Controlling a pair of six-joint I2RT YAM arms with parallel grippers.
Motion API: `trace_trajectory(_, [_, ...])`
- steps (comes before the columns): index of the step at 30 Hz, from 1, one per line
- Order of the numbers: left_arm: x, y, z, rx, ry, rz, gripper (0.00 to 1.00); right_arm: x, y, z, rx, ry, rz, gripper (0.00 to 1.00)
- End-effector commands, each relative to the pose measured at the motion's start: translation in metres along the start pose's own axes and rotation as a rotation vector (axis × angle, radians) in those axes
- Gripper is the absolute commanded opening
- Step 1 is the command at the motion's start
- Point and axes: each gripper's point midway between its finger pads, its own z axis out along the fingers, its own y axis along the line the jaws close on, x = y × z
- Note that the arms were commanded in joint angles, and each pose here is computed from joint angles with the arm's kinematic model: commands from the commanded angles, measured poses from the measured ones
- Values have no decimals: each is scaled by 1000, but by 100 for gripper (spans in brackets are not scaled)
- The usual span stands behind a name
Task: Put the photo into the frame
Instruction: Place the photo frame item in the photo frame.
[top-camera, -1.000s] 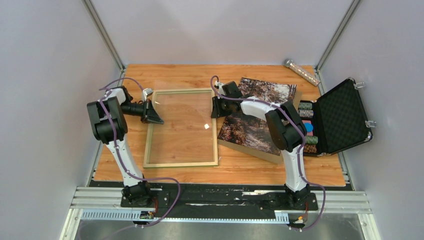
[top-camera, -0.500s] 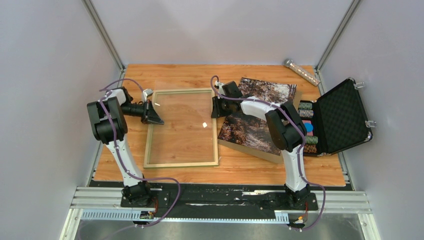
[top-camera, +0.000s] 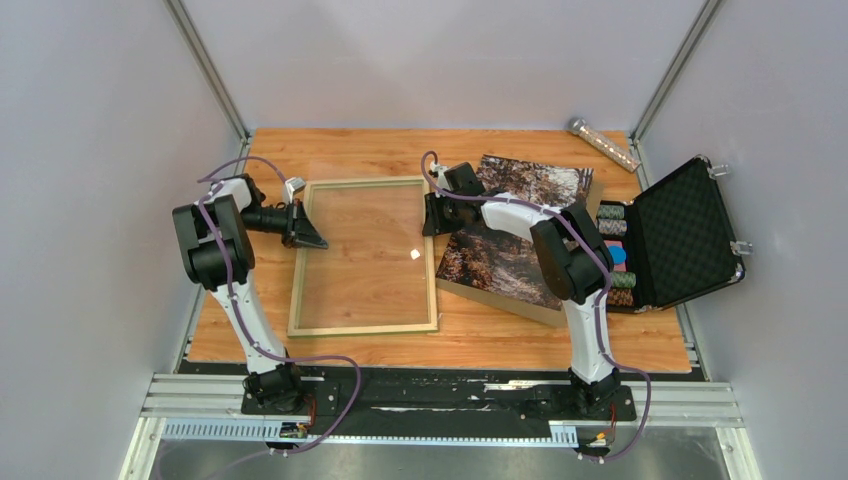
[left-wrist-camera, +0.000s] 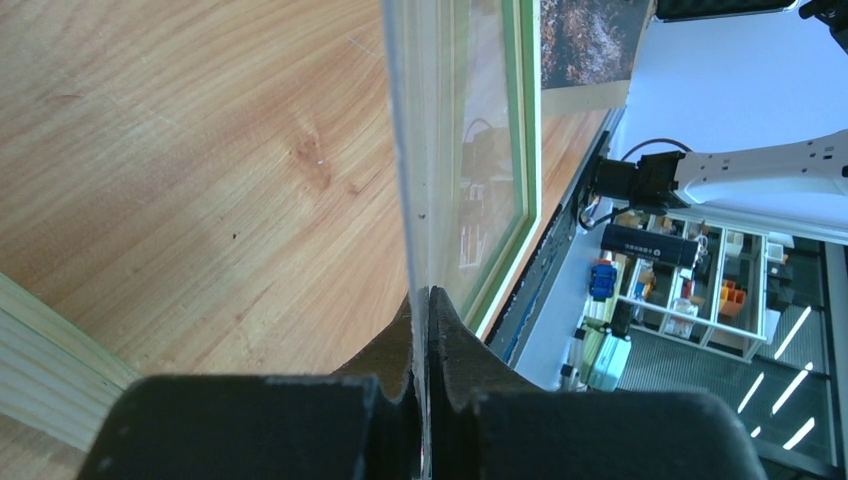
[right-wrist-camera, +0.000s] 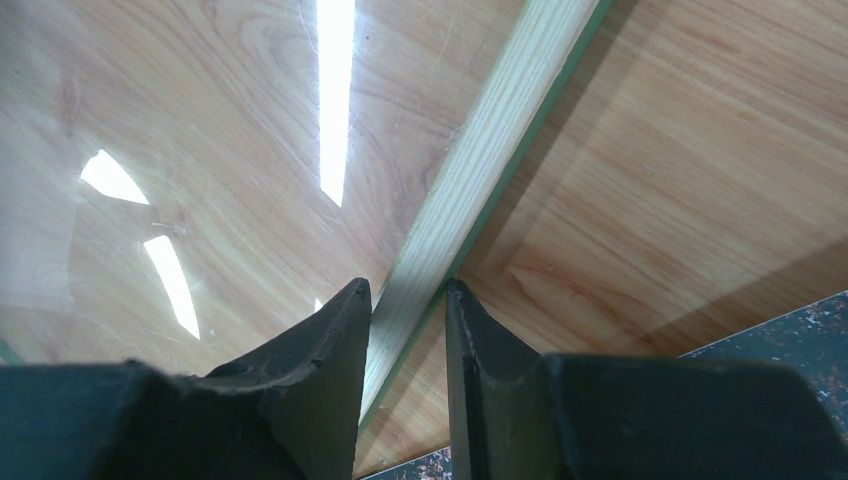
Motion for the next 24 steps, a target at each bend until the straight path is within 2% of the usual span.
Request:
trace_trajectory(1, [-3,-23,-4,27,-33,23,0,-5,1,10,5,-13,-6,30])
trace_trajectory(24, [2,-27,-3,28,-44,25,0,-4,0,10,9,-10,-4,30])
